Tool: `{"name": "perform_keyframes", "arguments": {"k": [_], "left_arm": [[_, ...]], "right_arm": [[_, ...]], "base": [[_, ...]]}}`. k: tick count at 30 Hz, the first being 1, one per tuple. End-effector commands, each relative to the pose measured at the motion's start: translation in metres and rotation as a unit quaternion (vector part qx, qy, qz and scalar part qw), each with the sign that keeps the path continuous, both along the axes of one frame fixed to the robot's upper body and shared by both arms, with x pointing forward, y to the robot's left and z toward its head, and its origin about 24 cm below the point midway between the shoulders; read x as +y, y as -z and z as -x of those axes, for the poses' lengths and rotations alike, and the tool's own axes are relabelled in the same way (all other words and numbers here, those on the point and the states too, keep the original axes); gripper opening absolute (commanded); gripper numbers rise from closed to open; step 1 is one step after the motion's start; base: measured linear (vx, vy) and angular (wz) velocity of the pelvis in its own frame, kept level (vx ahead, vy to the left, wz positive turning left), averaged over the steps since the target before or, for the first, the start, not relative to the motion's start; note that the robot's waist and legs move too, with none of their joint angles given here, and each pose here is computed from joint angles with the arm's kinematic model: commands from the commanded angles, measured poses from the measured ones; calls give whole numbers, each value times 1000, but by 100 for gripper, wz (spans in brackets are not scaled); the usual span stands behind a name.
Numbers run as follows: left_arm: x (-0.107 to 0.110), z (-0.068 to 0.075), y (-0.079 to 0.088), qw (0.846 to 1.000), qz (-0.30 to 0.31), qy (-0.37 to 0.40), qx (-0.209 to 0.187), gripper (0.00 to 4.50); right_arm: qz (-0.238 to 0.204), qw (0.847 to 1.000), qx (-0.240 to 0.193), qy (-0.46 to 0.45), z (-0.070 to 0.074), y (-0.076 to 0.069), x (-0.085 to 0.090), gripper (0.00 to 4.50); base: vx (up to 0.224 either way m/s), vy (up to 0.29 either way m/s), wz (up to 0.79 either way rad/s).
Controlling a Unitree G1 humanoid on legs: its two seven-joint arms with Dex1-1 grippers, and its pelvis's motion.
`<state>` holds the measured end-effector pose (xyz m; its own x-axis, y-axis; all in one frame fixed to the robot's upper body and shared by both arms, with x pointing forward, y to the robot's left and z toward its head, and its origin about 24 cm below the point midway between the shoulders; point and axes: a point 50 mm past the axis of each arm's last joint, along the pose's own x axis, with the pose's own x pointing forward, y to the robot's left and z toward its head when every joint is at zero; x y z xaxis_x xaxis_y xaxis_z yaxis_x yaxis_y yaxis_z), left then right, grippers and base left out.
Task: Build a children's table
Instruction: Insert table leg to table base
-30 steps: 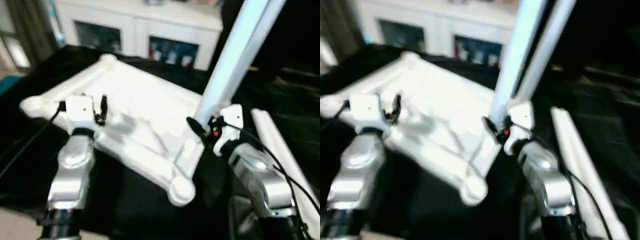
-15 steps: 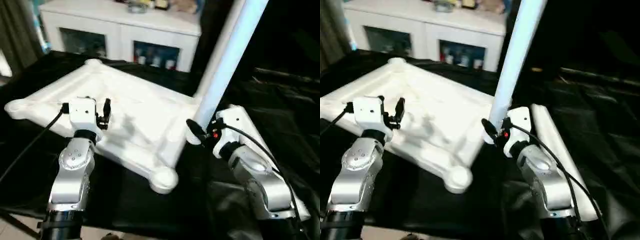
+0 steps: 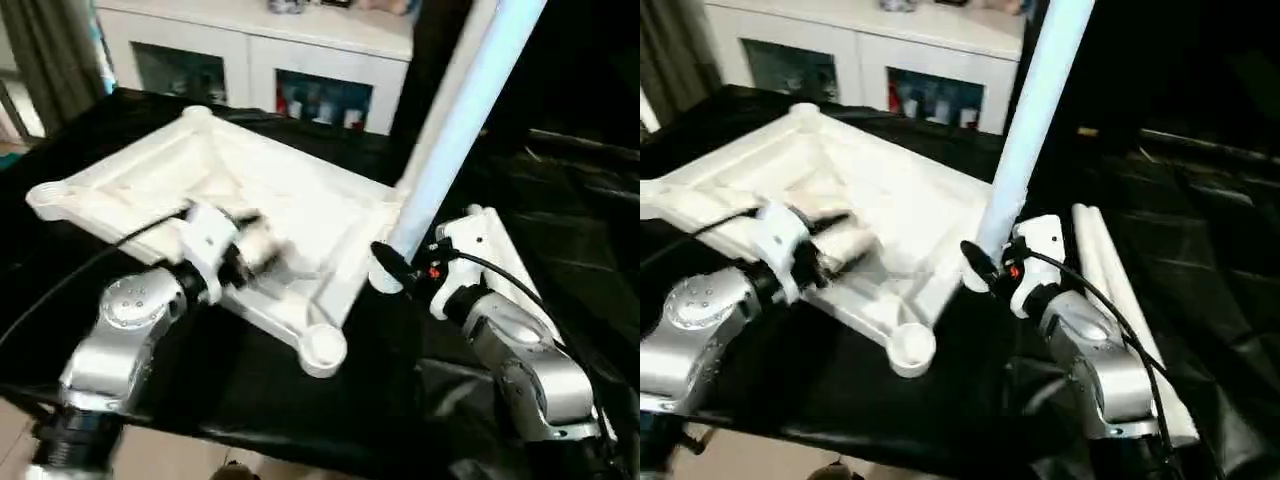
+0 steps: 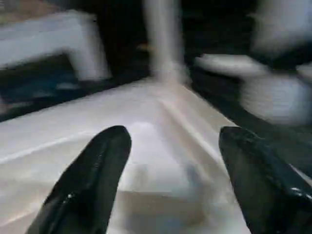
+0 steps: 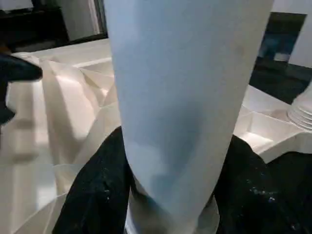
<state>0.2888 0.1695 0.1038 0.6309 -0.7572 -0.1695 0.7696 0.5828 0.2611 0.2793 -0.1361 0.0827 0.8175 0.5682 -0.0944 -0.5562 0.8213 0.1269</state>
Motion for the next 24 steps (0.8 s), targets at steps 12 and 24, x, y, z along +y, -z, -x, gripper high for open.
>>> {"name": "perform_keyframes", "arguments": {"k": [12, 24], "left_arm": [[-4, -5, -3, 935, -204, 281, 73, 380], [-2, -17, 9, 903, -277, 319, 80, 294]], "right_arm": [[-1, 994, -8, -106, 25, -10, -24, 192], [18, 995, -4, -101, 34, -6, -30, 192]], "base": [[0, 0, 0], [0, 0, 0]]}}
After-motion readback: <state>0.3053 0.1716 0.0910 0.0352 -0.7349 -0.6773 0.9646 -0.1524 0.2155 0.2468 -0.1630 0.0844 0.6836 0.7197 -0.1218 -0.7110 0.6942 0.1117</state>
